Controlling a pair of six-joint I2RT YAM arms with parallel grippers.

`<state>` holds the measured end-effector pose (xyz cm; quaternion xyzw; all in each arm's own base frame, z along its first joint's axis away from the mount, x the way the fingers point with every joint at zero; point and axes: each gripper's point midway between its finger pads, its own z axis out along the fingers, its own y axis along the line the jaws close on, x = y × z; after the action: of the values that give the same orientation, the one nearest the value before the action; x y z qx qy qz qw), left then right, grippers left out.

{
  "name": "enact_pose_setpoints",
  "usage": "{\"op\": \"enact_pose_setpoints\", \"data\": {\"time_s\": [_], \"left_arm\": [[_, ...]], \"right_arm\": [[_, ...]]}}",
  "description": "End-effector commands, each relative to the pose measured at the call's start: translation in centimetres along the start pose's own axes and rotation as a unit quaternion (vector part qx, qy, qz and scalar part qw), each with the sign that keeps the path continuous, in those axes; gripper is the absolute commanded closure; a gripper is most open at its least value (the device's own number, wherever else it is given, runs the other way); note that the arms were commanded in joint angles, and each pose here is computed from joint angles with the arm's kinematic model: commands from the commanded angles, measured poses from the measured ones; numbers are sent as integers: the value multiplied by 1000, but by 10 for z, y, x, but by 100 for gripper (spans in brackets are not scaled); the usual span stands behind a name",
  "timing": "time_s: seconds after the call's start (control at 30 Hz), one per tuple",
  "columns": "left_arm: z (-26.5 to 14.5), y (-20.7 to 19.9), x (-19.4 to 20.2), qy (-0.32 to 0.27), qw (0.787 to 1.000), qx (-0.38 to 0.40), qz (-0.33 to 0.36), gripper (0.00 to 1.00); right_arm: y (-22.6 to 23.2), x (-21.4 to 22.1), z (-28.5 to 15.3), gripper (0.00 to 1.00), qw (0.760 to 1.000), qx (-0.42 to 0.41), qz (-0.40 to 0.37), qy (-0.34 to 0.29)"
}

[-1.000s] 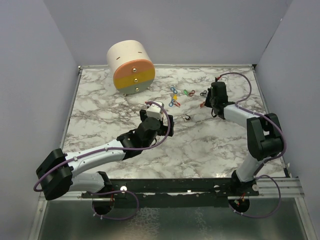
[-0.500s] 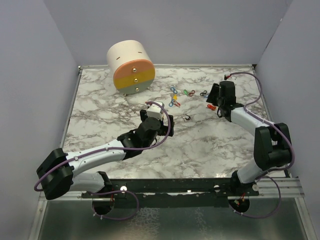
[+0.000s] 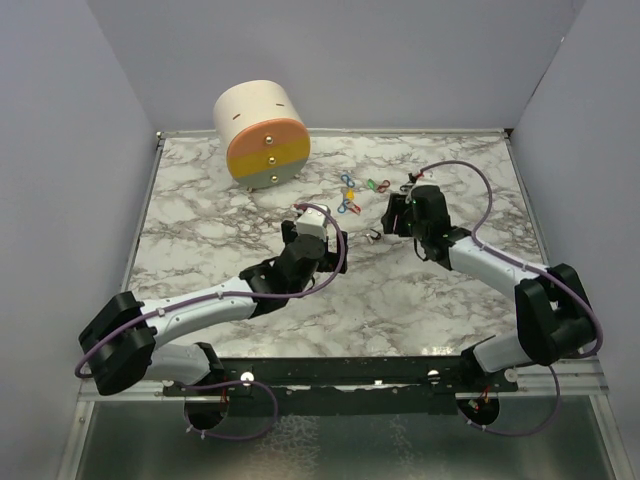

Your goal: Put the keys on the keyring

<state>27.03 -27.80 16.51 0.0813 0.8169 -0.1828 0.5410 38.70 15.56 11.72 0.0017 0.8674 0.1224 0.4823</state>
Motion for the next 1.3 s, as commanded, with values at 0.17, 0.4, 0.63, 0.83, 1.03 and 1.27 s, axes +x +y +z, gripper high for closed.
{"op": "enact_pose_setpoints", "data": {"time_s": [0.17,0.4,0.63,0.83,1.03,1.27], "left_arm": [[7,9,1,-4,1000,-18,-6,1],[12,13,7,2,1000,-22,-8,1],[16,17,12,9,1000,-24,-13,1],[17,22,15,12,999,-26,-16,1],[19,26,16,14,999,-26,-19,1],[20,27,18,17,999,-26,-19,1]], "right_arm": [[2,15,-13,44,1000,-20,5,13],[7,29,-7,46,999,-35,20,33],[19,51,2,47,995,-71,51,54],[20,68,14,49,992,-74,65,73],[20,78,22,51,991,-74,74,82],[17,85,30,53,990,-72,91,84]]}}
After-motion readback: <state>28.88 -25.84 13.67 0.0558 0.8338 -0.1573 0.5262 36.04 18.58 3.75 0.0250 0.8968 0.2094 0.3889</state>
